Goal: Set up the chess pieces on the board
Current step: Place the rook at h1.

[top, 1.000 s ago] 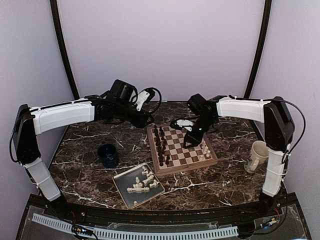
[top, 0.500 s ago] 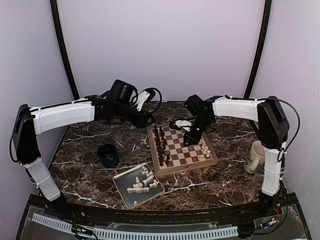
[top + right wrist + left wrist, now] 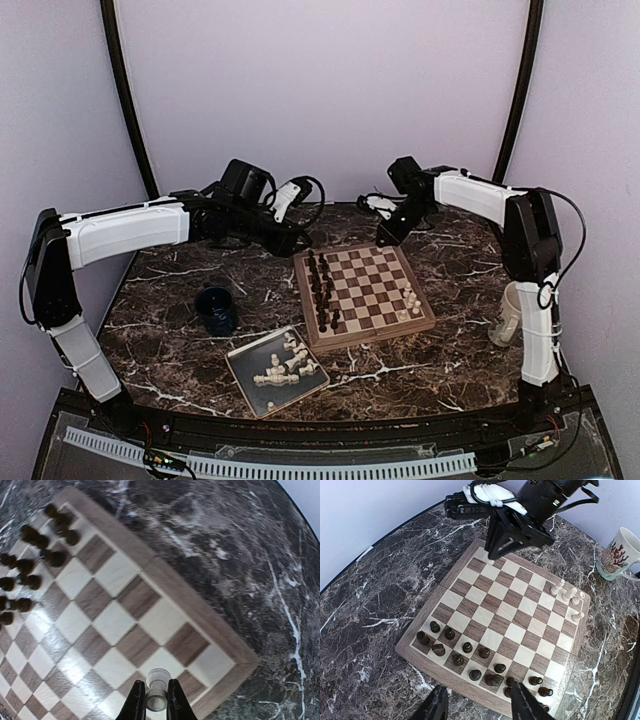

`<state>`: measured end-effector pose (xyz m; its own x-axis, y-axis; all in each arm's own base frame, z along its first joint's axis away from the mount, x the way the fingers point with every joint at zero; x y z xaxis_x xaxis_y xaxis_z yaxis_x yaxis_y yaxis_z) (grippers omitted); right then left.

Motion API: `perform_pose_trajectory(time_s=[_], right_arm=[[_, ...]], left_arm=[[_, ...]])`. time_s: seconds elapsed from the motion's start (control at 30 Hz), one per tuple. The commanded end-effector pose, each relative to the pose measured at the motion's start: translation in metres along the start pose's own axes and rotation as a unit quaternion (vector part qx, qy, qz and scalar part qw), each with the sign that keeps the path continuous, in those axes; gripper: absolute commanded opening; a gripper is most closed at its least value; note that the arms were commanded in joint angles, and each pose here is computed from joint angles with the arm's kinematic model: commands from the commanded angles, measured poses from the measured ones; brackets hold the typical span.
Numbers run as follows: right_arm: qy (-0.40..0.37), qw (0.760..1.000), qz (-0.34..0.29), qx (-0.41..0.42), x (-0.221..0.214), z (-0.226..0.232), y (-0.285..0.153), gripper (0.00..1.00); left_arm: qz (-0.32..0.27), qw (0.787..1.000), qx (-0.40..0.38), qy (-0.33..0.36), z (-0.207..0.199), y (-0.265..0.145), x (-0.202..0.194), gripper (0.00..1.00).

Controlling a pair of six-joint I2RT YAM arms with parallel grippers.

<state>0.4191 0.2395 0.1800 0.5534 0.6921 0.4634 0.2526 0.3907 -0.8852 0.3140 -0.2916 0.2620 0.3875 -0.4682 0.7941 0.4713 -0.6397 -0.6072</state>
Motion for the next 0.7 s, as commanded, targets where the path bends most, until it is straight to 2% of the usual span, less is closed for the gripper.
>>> perform_pose_trajectory(time_s=[0.0, 0.43, 0.67], right_arm=[[0.055, 0.998, -0.005, -0.019, 0.006, -0.038, 0.01, 0.07], [0.074, 0.997, 0.02, -0.017, 0.002, -0.051, 0.03, 0.08], [0.075, 0.996, 0.029, -0.041, -0.005, -0.05, 0.021, 0.08]], left_arm=[[-0.012, 1.0, -0.008, -0.004, 0.001, -0.001, 0.004, 0.45], [-0.006, 1.0, -0.012, -0.002, 0.001, 0.003, 0.001, 0.45], [-0.004, 1.0, -0.015, -0.003, 0.001, 0.004, 0.001, 0.45]])
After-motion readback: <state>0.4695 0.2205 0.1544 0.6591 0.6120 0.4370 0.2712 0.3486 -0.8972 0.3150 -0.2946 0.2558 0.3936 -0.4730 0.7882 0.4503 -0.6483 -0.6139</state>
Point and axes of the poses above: each gripper's point midway between its finger pads, its own y axis out along the fingers, its own z axis along the line the jaws close on, x = y × z, the point moved 9 cm from there along -y, back along the fingers, and after that the axes turned 5 degrees about y, right-handed, at the moved point
